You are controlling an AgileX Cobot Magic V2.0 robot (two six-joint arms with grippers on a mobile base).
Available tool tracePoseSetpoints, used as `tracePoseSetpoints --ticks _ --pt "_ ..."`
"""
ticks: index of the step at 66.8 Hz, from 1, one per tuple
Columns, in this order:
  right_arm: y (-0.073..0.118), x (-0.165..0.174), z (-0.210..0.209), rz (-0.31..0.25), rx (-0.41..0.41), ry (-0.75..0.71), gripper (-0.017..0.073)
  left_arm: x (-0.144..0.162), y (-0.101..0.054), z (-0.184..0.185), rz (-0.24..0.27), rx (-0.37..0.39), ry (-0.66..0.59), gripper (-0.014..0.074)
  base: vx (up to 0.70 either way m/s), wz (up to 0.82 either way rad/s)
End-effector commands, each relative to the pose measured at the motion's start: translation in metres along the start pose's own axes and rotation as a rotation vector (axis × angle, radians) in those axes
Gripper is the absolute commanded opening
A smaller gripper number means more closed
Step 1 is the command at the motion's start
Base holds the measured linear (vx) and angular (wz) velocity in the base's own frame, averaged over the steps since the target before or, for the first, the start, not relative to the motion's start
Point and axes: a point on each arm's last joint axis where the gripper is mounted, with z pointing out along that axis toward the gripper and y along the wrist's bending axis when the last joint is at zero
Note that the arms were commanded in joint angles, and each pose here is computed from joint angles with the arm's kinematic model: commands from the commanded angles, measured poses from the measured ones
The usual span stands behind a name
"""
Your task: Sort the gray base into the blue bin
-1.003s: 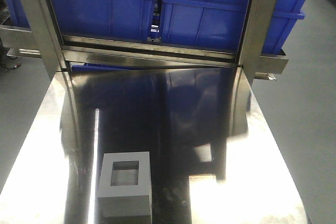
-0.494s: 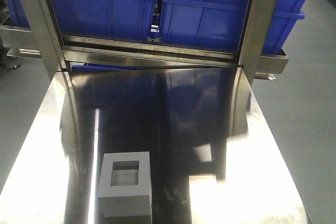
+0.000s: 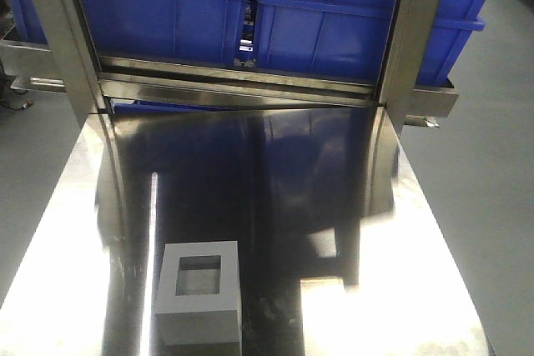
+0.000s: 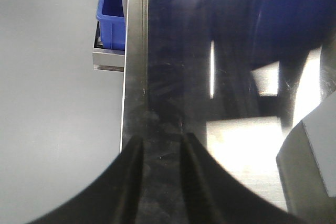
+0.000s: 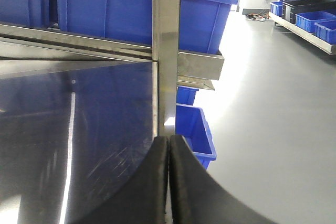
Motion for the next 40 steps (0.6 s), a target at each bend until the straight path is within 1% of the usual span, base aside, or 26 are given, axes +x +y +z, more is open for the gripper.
tracePoseSetpoints --ticks 1,8,15,34,40 --pt "-0.0001 -0.0056 -0.0004 -0.02 0.004 -0.08 -0.0005 -0.0131 -0.0022 -0.0038 -0.003 0.015 -0.07 0.0302 0.0 0.0" --pt "-0.0001 -0.0056 -0.0004 -0.02 0.004 -0.08 -0.0005 -0.0124 -0.0022 -0.0037 -0.001 0.015 -0.061 0.0401 0.0 0.0" --pt "-0.0001 -0.0056 -0.0004 -0.02 0.004 -0.08 -0.0005 -0.013 -0.0022 -0.0038 -0.001 0.015 -0.068 0.0461 0.0 0.0" --pt "-0.0001 -0.0056 -0.0004 -0.02 0.004 -0.08 -0.0005 -0.014 -0.0023 -0.0038 -0.002 0.016 -0.079 0.047 0.0 0.0" --pt "-0.0001 -0.0056 -0.0004 -0.02 0.004 -0.08 -0.0005 -0.0145 -0.0032 -0.0039 -0.043 0.027 -0.085 0.047 0.0 0.0"
